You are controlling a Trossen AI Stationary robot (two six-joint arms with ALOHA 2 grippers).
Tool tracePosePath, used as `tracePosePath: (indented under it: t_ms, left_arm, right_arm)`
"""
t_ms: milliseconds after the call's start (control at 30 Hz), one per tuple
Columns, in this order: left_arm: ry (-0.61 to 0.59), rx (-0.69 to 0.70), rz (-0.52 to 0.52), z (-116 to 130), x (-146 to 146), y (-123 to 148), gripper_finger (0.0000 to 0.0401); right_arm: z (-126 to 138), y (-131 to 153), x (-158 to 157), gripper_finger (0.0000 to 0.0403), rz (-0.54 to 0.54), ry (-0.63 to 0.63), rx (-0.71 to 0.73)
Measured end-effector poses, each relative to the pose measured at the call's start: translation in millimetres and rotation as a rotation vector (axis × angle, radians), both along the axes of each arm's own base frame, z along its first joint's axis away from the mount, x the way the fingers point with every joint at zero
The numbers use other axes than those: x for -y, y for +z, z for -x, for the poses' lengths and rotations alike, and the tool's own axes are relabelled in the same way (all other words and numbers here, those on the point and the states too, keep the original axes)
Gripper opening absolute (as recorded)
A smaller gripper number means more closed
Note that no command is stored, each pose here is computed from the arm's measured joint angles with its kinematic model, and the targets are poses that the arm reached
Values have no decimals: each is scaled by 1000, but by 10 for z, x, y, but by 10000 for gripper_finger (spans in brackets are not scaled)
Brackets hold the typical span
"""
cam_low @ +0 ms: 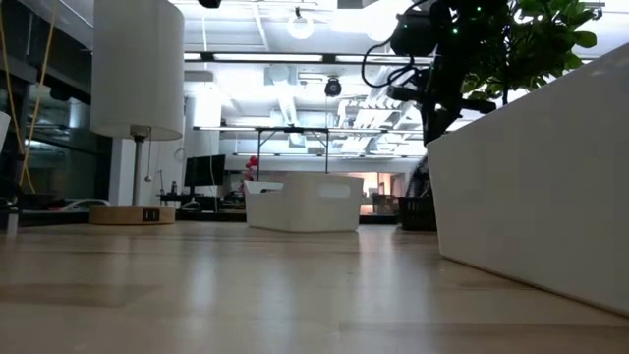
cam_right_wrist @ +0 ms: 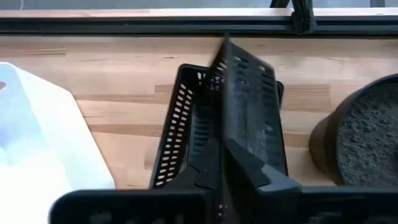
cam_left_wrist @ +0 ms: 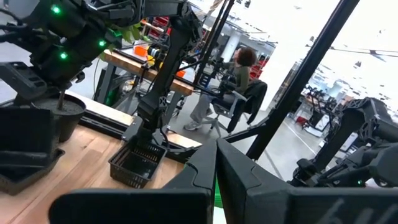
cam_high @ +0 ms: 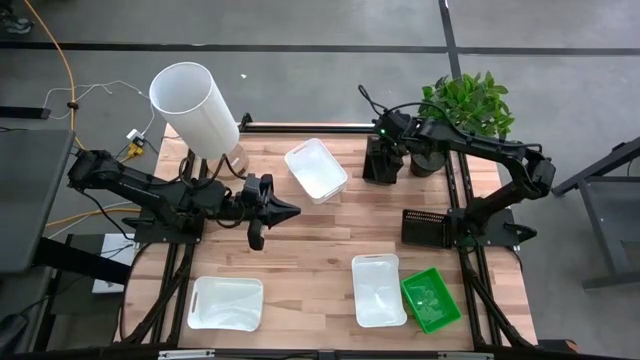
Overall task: Stack baskets by color
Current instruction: Stack the bottom left black bin on top of the top black bin
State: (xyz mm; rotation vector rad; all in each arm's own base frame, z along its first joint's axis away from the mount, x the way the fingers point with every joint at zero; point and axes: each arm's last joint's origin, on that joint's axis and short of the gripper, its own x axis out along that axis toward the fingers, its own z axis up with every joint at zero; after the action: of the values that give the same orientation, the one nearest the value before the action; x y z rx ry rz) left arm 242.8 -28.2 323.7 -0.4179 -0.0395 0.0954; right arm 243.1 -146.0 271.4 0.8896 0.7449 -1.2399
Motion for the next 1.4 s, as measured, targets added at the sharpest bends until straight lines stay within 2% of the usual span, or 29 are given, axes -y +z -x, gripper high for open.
tracePosePath:
  t_ms: [267,400,600,800,933,1100,1167,1333,1400]
  left_arm:
    - [0,0,-3,0,0,0,0]
    - [1,-1,-7,0,0,0,0]
    - [1,-1,-7,0,0,0,0]
    - [2,-1,-7,0,-2,0,0]
    - [2,-1,-6,0,-2,0,0]
    - [2,-1,-6,0,-2,0,1]
    - [2,-1,-6,0,-2,0,1]
    - [3,-1,-7,0,-3,0,1]
    - [4,-1,-7,0,-4,0,1]
  right_arm:
    - [31,-12,-12,127,-2,1,-44]
    - [63,-20,-18,164,12,-13,-91]
    - [57,-36,-10,177,24,5,-118]
    - [-63,-271,52,177,-28,51,-205]
    - [-105,-334,61,177,-24,55,-228]
    - [-100,-334,63,150,1,30,-243]
    - [-91,-334,64,120,12,22,-257]
    - [-81,-328,51,18,24,23,-278]
    - [-73,-295,40,10,32,28,-266]
